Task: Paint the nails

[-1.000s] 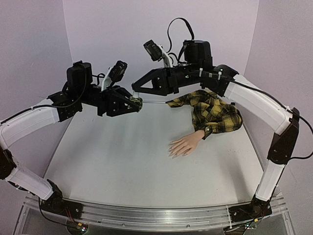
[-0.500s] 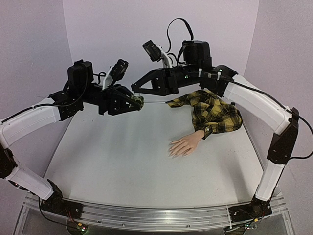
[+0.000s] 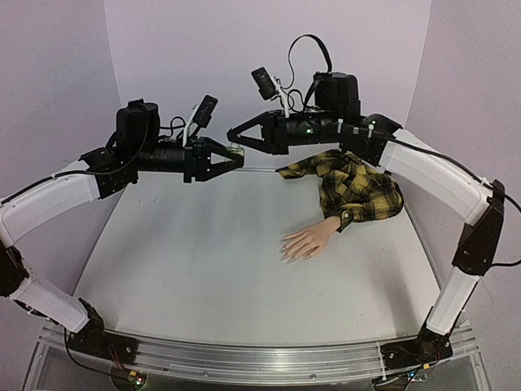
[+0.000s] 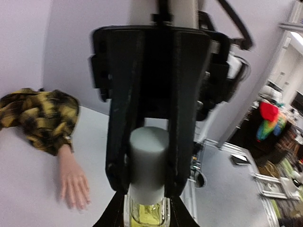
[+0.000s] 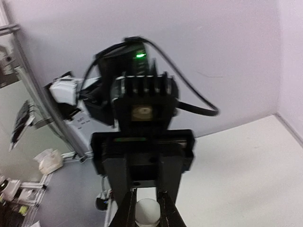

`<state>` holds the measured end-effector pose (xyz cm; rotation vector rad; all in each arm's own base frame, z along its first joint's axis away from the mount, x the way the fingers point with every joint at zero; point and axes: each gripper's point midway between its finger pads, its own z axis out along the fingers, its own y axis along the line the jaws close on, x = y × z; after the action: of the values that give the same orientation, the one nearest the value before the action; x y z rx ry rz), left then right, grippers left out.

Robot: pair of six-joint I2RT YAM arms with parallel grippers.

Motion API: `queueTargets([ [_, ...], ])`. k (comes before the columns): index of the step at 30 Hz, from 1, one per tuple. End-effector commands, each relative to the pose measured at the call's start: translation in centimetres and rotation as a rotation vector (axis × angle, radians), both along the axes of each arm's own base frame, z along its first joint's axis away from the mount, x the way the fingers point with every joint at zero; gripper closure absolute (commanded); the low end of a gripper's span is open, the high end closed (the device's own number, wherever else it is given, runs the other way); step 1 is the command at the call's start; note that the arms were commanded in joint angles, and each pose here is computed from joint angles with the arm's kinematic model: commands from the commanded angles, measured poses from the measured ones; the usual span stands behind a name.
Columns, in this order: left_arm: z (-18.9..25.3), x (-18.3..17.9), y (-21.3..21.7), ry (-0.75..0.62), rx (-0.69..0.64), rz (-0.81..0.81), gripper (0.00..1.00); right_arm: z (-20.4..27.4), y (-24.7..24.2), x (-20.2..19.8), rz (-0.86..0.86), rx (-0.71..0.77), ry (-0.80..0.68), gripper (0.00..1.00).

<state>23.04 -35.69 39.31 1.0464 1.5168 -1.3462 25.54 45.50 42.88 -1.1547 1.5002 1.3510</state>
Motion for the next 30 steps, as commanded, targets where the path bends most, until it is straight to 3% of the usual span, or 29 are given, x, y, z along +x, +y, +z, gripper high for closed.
queueTargets([
  [1, 3.3, 11.3, 5.7, -0.094, -0.002, 0.74, 1.0, -1.5, -1.4, 4.6, -0.443, -0.077, 0.017, 1.0],
  [5, 2.5, 14.7, 6.8, -0.105, 0.032, 0.914, 1.0, -2.3, -4.3, 7.9, -0.979, -0.13, -0.035, 1.0],
  [7, 1.8, 15.7, 6.7, -0.103, 0.042, 0.942, 1.0, -1.8, -3.9, 7.2, -1.054, -0.132, -0.051, 1.0],
  [14, 0.3, 15.7, 5.8, -0.095, 0.043, 0.904, 1.0, -1.1, -1.9, 5.8, -1.067, -0.134, -0.051, 1.0],
  [18, 0.1, 12.7, 3.7, -0.129, 0.038, 0.696, 1.0, -0.2, -1.3, 4.7, -0.97, -0.142, -0.081, 0.97],
  [19, 0.0, 11.9, 3.4, -0.139, 0.041, 0.65, 1.0, 0.1, -1.3, 4.4, -0.944, -0.14, -0.087, 0.92],
  [21, -0.2, 9.2, 2.2, -0.164, 0.037, 0.487, 1.0, 1.3, -1.8, 3.6, -0.878, -0.124, -0.098, 0.65],
  [25, -0.4, 4.1, 1.0, -0.192, 0.027, 0.218, 1.0, 2.6, -3.4, 2.2, -0.744, -0.099, -0.096, 0.3],
  [28, -0.1, 1.0, 0.9, -0.202, 0.01, 0.062, 1.0, 3.4, -4.5, 0.4, -0.554, -0.059, -0.054, 0.09],
  [30, 0.1, -0.9, 1.0, -0.196, -0.002, -0.027, 1.0, 3.4, -5.2, -0.1, -0.442, -0.045, -0.036, 0.04],
])
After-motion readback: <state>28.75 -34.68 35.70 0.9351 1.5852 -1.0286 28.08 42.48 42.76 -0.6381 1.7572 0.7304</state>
